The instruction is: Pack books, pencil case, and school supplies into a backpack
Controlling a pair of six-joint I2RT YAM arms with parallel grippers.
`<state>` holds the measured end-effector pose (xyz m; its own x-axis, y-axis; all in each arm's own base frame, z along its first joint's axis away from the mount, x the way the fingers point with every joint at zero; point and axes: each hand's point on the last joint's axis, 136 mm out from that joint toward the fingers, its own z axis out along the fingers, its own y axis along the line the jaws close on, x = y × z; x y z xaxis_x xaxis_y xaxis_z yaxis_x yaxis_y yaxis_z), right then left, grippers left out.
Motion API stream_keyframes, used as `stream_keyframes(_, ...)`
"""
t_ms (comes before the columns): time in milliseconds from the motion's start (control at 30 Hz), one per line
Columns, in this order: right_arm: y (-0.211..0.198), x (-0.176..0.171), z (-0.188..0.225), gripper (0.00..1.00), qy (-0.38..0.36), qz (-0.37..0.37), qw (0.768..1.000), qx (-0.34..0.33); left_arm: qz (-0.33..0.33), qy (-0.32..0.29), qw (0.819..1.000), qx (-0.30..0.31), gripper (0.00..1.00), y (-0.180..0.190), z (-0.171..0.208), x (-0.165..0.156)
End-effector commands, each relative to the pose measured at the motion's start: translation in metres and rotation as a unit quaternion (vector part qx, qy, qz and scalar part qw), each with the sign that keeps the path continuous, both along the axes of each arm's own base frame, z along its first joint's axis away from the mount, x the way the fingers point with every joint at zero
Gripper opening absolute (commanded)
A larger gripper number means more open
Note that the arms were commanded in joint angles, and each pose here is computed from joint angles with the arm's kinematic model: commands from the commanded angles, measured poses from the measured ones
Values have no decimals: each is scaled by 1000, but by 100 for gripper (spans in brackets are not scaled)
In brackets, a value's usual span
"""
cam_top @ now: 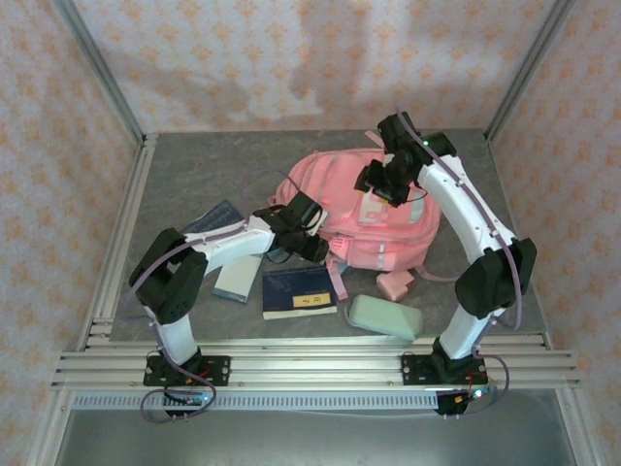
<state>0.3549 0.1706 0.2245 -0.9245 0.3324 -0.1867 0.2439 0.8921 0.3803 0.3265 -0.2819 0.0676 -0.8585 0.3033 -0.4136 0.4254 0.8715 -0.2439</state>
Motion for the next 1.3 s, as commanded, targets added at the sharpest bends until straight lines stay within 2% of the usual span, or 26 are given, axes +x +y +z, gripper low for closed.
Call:
stream_keyframes(0, -2, -5, 8, 55, -13, -10, 1000, 16, 12, -30, 999, 31, 31, 2, 4, 21)
stream_keyframes(200, -6, -8, 12, 49, -26, -10, 1000, 12, 18, -29, 998, 50, 5, 8, -4, 20)
stream_keyframes(267, -7, -9, 14, 47, -31, -10, 999, 11, 16, -28, 998, 46, 0, 7, -3, 19)
stream_keyframes(467, -12, -11, 14, 46, -34, -10, 999, 4, 9, -18, 999, 27, 0, 0, -3, 16)
stream_keyframes(567, -11, -12, 14, 47, -34, -10, 999, 9, 15, -13, 999, 38, 9, 2, -12, 17)
stream_keyframes(733, -10, -16, 8, 47, -26, -9, 1000, 10, 30, -14, 999, 43, 18, 2, -21, 22)
stream_keyframes(800, -10, -17, 4, 47, -23, -9, 1000, 11, 34, -19, 998, 44, 15, 2, -19, 26)
stream_keyframes(900, -10, -18, 0, 45, -19, -11, 1000, 12, 38, -15, 998, 54, 0, 2, -29, 29)
stream_keyframes(1033, -22, -20, 4, 44, -30, -22, 999, -15, 37, -24, 998, 48, 0, 0, -15, 32)
stream_keyframes(1100, -35, -21, 11, 44, -44, -40, 997, -40, 39, -39, 998, 38, 0, 1, 4, 32)
stream_keyframes(1267, -61, -39, 17, 55, -46, -104, 991, -70, 52, -56, 997, 13, 0, 5, 36, 26)
